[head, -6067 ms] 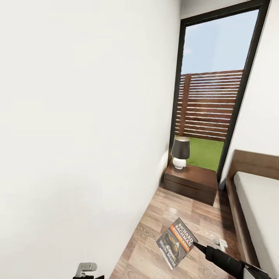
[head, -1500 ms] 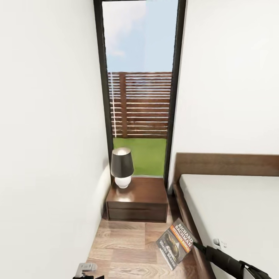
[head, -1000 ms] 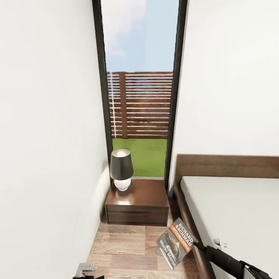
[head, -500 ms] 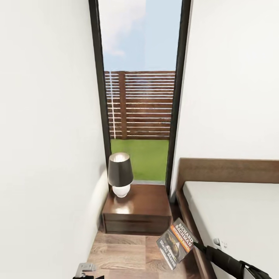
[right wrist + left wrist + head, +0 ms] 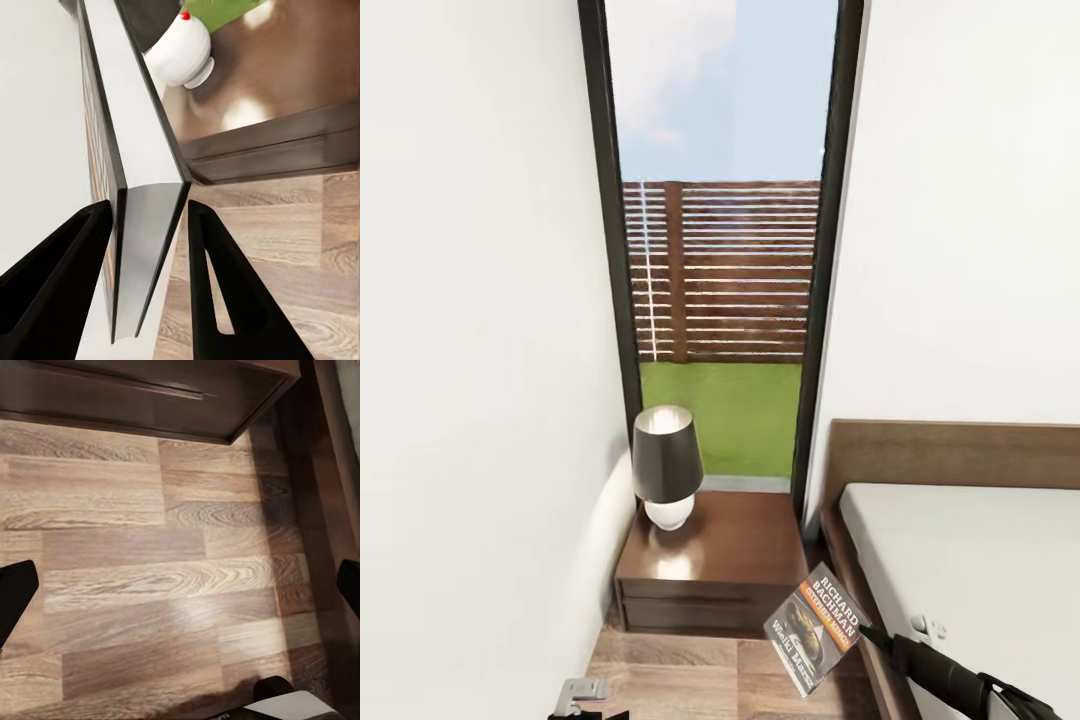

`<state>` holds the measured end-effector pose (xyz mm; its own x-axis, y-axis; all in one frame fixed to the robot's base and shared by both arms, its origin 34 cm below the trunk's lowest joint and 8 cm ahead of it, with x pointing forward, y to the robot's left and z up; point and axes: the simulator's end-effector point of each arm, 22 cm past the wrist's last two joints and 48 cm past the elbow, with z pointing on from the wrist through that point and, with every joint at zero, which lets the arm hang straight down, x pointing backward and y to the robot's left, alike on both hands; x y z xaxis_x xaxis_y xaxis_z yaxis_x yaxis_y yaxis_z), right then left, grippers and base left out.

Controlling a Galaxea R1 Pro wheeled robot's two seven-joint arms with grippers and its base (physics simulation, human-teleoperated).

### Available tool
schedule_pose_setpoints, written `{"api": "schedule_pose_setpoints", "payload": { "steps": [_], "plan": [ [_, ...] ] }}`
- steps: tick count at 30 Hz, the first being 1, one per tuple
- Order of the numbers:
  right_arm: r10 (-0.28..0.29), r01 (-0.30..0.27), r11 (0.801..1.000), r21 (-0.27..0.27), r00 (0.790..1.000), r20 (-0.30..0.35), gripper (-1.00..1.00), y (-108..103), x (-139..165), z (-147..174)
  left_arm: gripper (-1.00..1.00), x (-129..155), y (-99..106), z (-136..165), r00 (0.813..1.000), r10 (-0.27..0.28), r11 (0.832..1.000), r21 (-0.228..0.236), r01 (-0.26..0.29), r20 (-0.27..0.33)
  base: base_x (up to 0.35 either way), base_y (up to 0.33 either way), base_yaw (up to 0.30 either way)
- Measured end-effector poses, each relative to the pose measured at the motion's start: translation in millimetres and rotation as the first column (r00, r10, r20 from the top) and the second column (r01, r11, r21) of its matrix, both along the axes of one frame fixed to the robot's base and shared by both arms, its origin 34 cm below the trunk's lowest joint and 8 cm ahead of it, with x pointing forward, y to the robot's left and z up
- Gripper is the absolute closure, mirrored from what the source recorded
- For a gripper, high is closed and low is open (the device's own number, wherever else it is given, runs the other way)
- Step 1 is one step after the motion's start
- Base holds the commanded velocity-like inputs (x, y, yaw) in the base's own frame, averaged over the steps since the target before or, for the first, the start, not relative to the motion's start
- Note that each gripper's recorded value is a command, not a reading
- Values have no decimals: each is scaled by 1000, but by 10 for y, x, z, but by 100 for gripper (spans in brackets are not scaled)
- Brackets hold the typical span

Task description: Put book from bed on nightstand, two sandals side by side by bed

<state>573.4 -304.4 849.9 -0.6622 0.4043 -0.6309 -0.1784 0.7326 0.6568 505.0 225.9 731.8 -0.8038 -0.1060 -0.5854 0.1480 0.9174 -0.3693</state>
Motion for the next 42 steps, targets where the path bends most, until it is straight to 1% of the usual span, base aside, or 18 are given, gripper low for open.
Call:
{"api": "schedule_pose_setpoints", "payload": {
  "steps": [13,22,25,42],
  "plan": [
    [0,0,1000,0,1000,0,100,0,1,0,-100,0,0,-1,1000,0,1000,0,0,0,316,0,0],
    [-4,4,1000,2,1000,1,100,-5,9,2,-100,3,0,-2,1000,1,1000,-1,-1,0,33,0,0],
    [-3,3,1000,2,1000,1,100,-4,6,4,-100,2,-1,0,1000,0,1000,-1,0,0,205,0,0],
    [-1,1,1000,1,1000,1,100,-1,1,2,-100,-1,-1,0,1000,0,1000,-1,0,0,311,0,0]
  ]
}}
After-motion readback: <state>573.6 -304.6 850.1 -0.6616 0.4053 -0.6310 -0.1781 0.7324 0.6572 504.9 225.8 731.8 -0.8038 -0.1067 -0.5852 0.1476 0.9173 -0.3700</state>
